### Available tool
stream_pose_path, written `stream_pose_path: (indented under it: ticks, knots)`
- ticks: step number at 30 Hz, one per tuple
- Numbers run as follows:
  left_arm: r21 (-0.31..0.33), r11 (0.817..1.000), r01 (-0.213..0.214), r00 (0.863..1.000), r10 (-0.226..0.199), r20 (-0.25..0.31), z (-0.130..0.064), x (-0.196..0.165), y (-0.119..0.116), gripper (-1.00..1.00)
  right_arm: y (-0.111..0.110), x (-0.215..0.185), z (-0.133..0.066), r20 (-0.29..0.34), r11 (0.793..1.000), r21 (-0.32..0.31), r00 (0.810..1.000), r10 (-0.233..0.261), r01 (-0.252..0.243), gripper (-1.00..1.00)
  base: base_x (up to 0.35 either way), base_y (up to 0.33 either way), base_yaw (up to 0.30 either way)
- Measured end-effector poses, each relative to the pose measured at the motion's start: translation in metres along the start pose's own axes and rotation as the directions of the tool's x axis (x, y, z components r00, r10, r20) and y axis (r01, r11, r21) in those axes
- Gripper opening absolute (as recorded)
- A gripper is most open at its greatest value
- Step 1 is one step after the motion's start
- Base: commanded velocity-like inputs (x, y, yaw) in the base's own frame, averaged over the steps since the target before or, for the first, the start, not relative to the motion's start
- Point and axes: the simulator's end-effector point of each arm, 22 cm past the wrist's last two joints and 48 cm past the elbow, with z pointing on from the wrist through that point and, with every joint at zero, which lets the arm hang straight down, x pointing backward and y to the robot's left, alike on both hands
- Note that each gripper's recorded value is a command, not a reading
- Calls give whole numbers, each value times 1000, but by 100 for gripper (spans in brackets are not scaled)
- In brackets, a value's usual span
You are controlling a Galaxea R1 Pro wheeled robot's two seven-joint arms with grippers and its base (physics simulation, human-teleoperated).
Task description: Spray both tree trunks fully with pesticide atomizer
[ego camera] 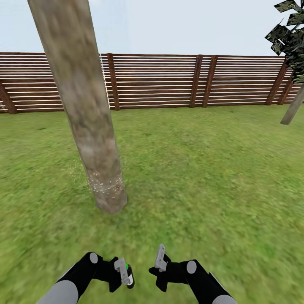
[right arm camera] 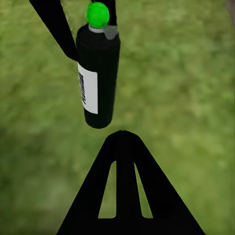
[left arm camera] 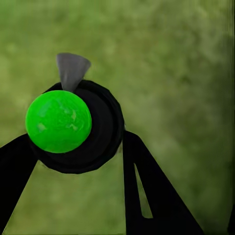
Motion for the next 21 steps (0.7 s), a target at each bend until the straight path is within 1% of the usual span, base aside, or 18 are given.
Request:
stream_pose_path:
  ticks: [1, 2, 4, 14, 17, 21]
  knots:
    - [9, 1000, -22, 1000, 22, -12, 2, -1, -3, -100, 0, 0, 0, 0, 1000, 0, 1000, 0, 0, -100, 0, 0, 0]
    - [14, 999, -34, 999, 34, -19, 3, -1, -4, -100, 0, 0, 0, 0, 1000, 0, 1000, -1, 1, -100, 0, 0, 0]
    - [19, 999, -45, 999, 45, -24, 4, -2, -6, -100, 1, -1, 0, 1, 1000, -1, 1000, -1, 1, -100, 0, 0, 0]
    - [17, 999, -52, 998, 52, -26, 7, -6, -7, -100, 1, -3, 1, 5, 1000, -3, 1000, -2, 2, -100, 0, 0, 0]
    - [20, 998, -55, 998, 55, -24, 8, -8, -9, -100, 8, -6, 0, 9, 999, -44, 1000, -10, 10, -100, 0, 0, 0]
    - [23, 998, -60, 998, 61, -20, 8, -9, -10, -100, 5, -12, -3, 16, 998, -49, 1000, -24, 25, -100, 0, 0, 0]
